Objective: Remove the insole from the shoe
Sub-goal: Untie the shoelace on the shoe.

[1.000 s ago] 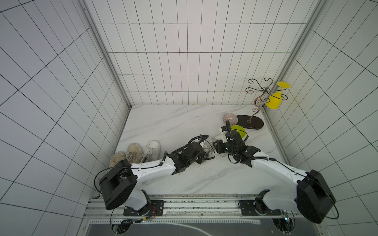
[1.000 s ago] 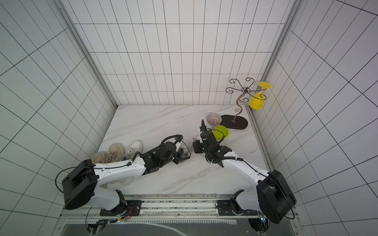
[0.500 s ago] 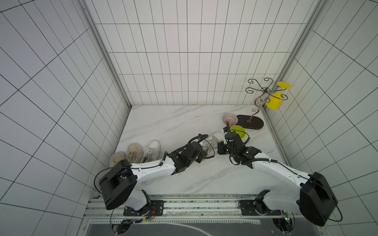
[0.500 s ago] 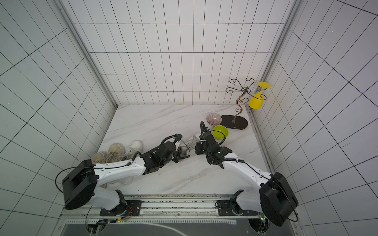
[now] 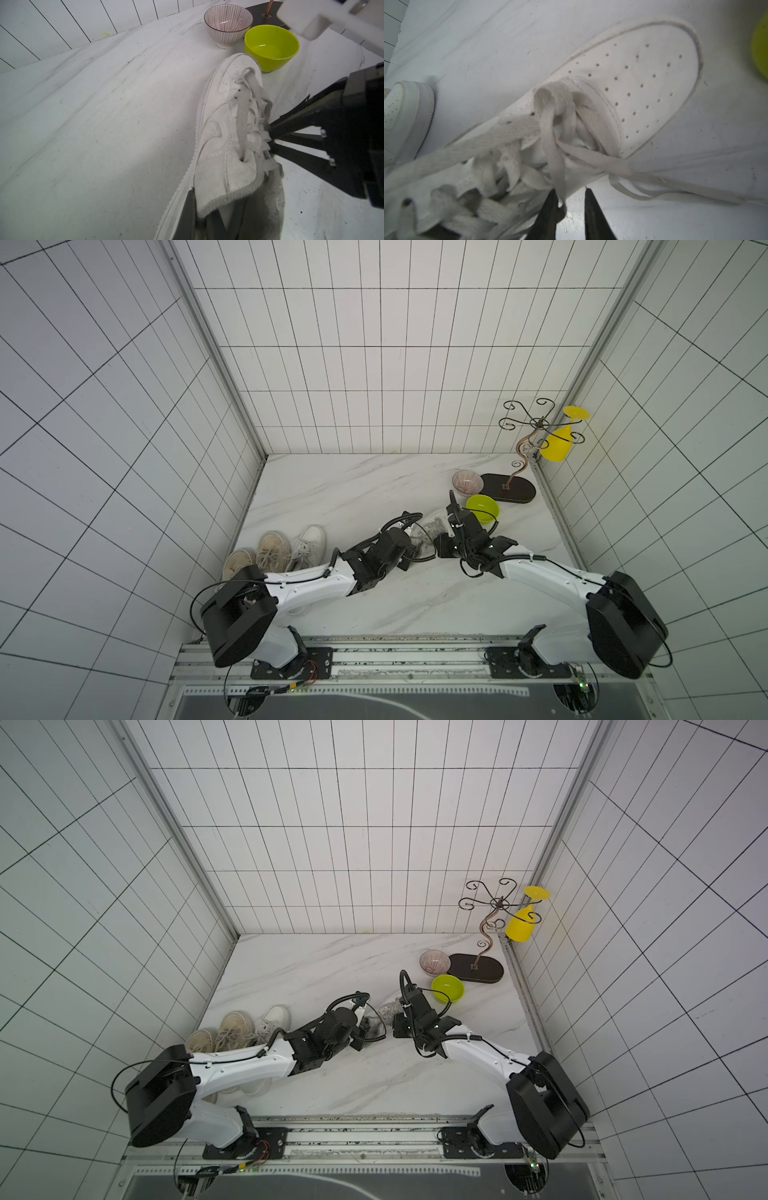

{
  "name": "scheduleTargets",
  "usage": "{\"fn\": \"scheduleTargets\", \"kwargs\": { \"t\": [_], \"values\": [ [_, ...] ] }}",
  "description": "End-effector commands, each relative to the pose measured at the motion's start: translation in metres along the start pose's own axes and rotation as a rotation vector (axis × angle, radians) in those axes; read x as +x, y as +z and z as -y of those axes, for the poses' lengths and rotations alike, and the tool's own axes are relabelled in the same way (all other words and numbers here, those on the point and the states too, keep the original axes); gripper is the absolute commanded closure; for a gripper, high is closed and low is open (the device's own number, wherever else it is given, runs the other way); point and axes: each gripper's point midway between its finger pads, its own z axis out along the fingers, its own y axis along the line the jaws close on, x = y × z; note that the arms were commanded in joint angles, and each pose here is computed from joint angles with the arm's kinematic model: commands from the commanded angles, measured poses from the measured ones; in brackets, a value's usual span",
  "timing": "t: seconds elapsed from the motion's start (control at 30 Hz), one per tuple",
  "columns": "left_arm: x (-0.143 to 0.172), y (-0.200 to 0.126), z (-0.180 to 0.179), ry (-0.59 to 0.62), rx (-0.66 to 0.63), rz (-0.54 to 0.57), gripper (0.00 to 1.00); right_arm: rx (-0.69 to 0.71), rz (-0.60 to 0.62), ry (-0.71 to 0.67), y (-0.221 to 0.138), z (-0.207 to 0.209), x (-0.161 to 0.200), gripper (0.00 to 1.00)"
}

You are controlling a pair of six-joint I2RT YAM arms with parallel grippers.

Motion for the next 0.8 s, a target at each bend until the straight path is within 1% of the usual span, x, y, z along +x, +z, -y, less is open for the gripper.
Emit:
{"fn": "scheduleTargets", "kwargs": {
  "t": [0.0,0.1,0.23,0.4,0.53,0.6,0.63,0.7,0.77],
  "values": [
    [-0.061,-0.022,0.012,-0.071,0.077,0.214,1.00,-0.008,0.011,0.030,-0.001,-0.009,-0.012,0.69],
    [-0.063,-0.026,0.014,-0.075,0.095,0.228,1.00,0.077,-0.002,0.060,0.006,0.006,-0.008,0.68],
    [-0.067,-0.034,0.012,-0.093,0.105,0.265,1.00,0.241,-0.021,0.100,0.019,0.036,-0.001,0.67],
    [-0.071,-0.046,0.000,-0.122,0.063,0.312,1.00,0.377,-0.028,0.114,0.031,0.065,0.002,0.65],
    [-0.071,-0.047,-0.013,-0.141,-0.009,0.323,1.00,0.476,-0.017,0.108,0.026,0.081,-0.001,0.65],
    [-0.069,-0.045,-0.016,-0.138,-0.031,0.317,1.00,0.447,0.003,0.104,0.021,0.076,-0.005,0.65],
    [-0.069,-0.044,-0.016,-0.140,-0.033,0.314,1.00,0.408,0.040,0.109,0.019,0.070,-0.011,0.65],
    [-0.070,-0.044,-0.015,-0.140,-0.026,0.307,1.00,0.361,0.072,0.111,0.016,0.063,-0.015,0.65],
    [-0.071,-0.047,-0.014,-0.148,-0.016,0.312,1.00,0.372,0.076,0.118,0.017,0.066,-0.016,0.65]
  ]
}}
